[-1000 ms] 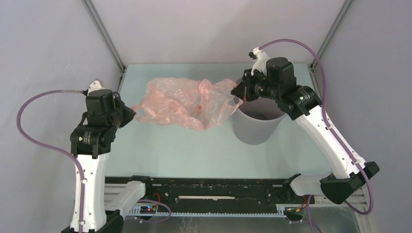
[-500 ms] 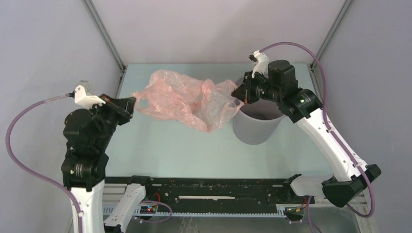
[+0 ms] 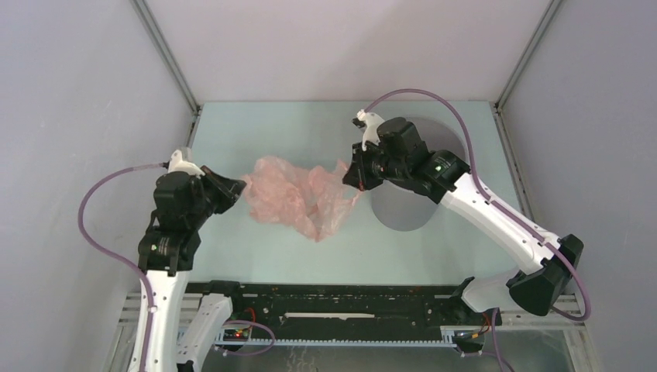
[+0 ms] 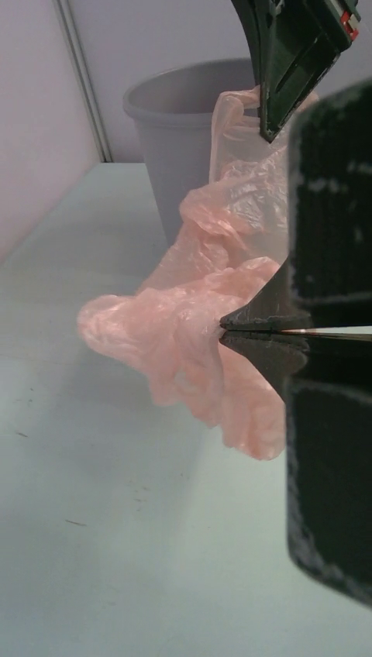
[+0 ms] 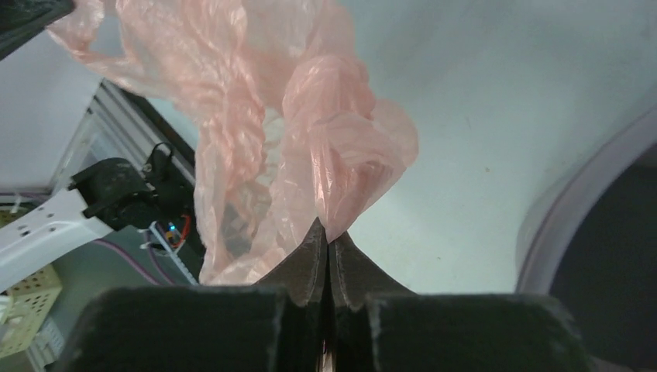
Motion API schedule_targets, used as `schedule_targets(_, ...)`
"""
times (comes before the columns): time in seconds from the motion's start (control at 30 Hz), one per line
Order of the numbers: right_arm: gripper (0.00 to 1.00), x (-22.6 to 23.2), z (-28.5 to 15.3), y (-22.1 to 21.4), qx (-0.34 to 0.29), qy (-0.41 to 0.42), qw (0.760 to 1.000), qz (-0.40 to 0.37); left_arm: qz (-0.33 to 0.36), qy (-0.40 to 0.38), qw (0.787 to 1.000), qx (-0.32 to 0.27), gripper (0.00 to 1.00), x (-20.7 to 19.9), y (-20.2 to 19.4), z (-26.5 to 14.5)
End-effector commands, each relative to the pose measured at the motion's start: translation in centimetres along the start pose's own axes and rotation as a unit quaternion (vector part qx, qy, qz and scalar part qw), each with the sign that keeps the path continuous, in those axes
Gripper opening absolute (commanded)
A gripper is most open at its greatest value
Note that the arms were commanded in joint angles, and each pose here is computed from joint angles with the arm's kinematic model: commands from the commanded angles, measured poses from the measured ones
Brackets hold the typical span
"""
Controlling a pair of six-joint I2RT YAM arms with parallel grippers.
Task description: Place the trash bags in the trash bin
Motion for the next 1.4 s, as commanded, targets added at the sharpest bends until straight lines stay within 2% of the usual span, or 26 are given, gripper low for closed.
schedule_targets(0.0, 0.02, -1.1, -0.9, -0.3, -0.007, -0.036, 0.999, -0.023, -0.031, -0.018, 0.999, -0.033, 0.00, -0.7, 0.8, -0.9)
schedule_targets(0.13, 0.02, -1.2, -0.8, -1.4, 0.007, -0.033, 0.997, -0.067, -0.021, -0.047, 0.998, -0.040, 0.00, -1.6, 1.1, -1.4)
schedule_targets(0.27, 0.04, -2.8, -0.9, -2.1, 0.029, -0.071, 0.993, -0.091, -0.044, -0.105, 0.993, -0.001, 0.00, -4.1, 0.7, -1.2)
schedule_targets(0.33, 0.16, -3.1, -1.3, -1.9, 0.028, -0.084, 0.991, -0.098, -0.058, -0.100, 0.993, 0.000, 0.00, -4.3, 0.9, -1.1)
schedule_targets(0.53, 0.57, -1.8, -2.6, 0.1, 0.018, -0.087, 0.991, -0.105, -0.107, -0.051, 0.992, 0.051, 0.00, -3.4, -0.3, -0.1)
schedule_targets(0.6, 0.66, -1.8, -3.5, 1.0, 0.015, -0.115, 0.987, -0.112, -0.110, -0.049, 0.991, 0.057, 0.00, -3.4, -0.3, 0.1)
schedule_targets(0.67, 0.71, -1.7, -4.4, 1.9, 0.012, -0.135, 0.984, -0.117, -0.102, -0.048, 0.992, 0.052, 0.00, -3.4, -0.2, 0.0)
schedule_targets(0.77, 0.74, -1.3, -4.6, 2.3, 0.007, -0.132, 0.984, -0.115, -0.090, -0.046, 0.994, 0.040, 0.00, -3.4, 0.3, -0.3)
schedule_targets(0.9, 0.74, 1.6, -3.2, 3.1, -0.012, -0.064, 0.992, -0.105, -0.086, -0.059, 0.993, 0.050, 0.00, -3.8, 0.2, 0.1)
schedule_targets(1.03, 0.74, 6.8, -0.6, 3.5, -0.021, 0.032, 0.994, -0.103, -0.094, -0.059, 0.992, 0.052, 0.00, -4.0, 0.4, 0.3)
schedule_targets(1.23, 0.80, 10.9, 4.3, 3.3, -0.047, 0.069, 0.985, -0.150, -0.127, -0.072, 0.987, 0.071, 0.00, -4.8, 0.1, 0.6)
schedule_targets(1.37, 0.79, 10.3, 5.8, 2.6, -0.002, 0.071, 0.989, -0.131, -0.077, -0.091, 0.991, 0.053, 0.00, -5.0, 0.5, -0.3)
Point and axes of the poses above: each gripper's point midway between its finger pads, its own z axis out along the fingers, its own x axis along the line the jaws close on, y = z × x, the point moved 2 cm from there along -z, back along the fingers, and after that the axes turned 3 degrees about -z, right-handed, at the moved point
